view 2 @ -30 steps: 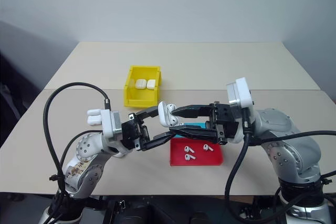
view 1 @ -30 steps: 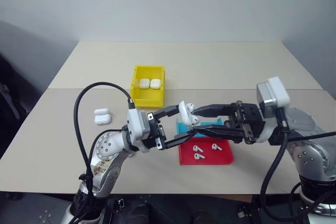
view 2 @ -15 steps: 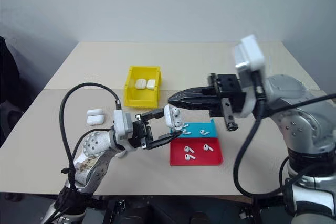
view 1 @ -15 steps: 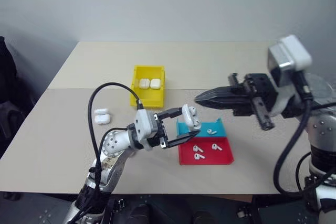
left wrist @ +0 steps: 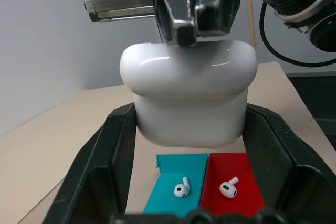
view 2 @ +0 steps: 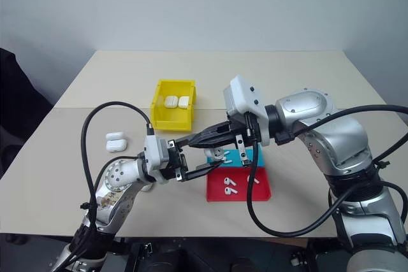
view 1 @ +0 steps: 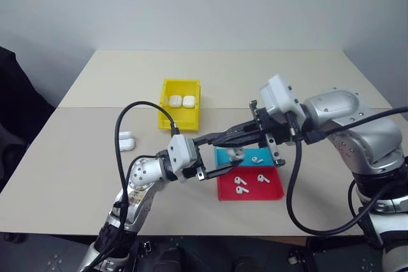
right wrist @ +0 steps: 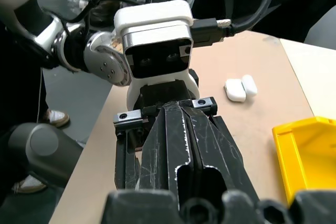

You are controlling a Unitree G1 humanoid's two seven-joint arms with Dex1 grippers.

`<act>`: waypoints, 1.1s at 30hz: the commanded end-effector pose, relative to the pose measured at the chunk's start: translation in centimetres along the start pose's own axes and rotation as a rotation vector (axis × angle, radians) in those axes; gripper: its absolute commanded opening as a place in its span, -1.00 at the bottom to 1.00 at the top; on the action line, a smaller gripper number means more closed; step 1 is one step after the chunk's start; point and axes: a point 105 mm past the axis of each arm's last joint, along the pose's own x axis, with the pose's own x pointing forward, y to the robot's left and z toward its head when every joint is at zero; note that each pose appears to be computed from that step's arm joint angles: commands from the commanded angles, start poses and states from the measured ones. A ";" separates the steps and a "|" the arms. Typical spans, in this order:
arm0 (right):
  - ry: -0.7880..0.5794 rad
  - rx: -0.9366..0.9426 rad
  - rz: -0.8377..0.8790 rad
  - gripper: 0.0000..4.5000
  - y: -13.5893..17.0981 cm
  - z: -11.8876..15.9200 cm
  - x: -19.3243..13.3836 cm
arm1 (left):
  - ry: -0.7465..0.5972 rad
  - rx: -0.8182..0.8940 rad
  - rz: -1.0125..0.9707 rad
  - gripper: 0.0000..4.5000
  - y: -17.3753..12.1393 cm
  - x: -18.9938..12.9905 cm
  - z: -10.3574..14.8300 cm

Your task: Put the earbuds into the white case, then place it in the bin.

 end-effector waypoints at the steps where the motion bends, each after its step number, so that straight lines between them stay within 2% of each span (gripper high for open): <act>1: 0.067 -0.022 -0.022 -0.99 -0.1 -0.9 -1.0 | -0.073 0.051 -0.003 0.23 -0.2 0.3 1.9; 9: 0.081 -0.042 -0.048 -0.99 -0.1 -1.0 -2.5 | -0.092 0.051 0.004 0.23 0.0 0.1 2.3; 15: -0.142 -0.045 -0.087 -0.99 -0.7 2.6 -4.0 | -0.093 0.055 0.009 0.23 0.1 0.1 2.3; 19: -0.222 -0.049 -0.179 -0.99 -1.5 3.6 -5.9 | -0.084 0.073 0.072 0.23 1.2 -0.1 2.4; 22: -0.220 -0.015 -0.285 -0.99 -2.4 3.2 -6.6 | -0.042 0.135 0.181 0.23 3.3 0.0 2.0; 26: -0.253 0.051 -0.349 -0.99 -2.5 2.2 -7.2 | 0.080 0.191 0.569 0.23 10.0 0.9 0.9; 28: -0.260 0.081 -0.367 -0.99 -2.2 1.4 -7.3 | 0.081 0.248 0.704 0.23 12.6 0.7 1.1; 33: -0.210 0.142 -0.401 -0.99 -1.6 -0.6 -7.0 | 0.212 0.258 0.973 0.23 18.1 -0.4 -0.1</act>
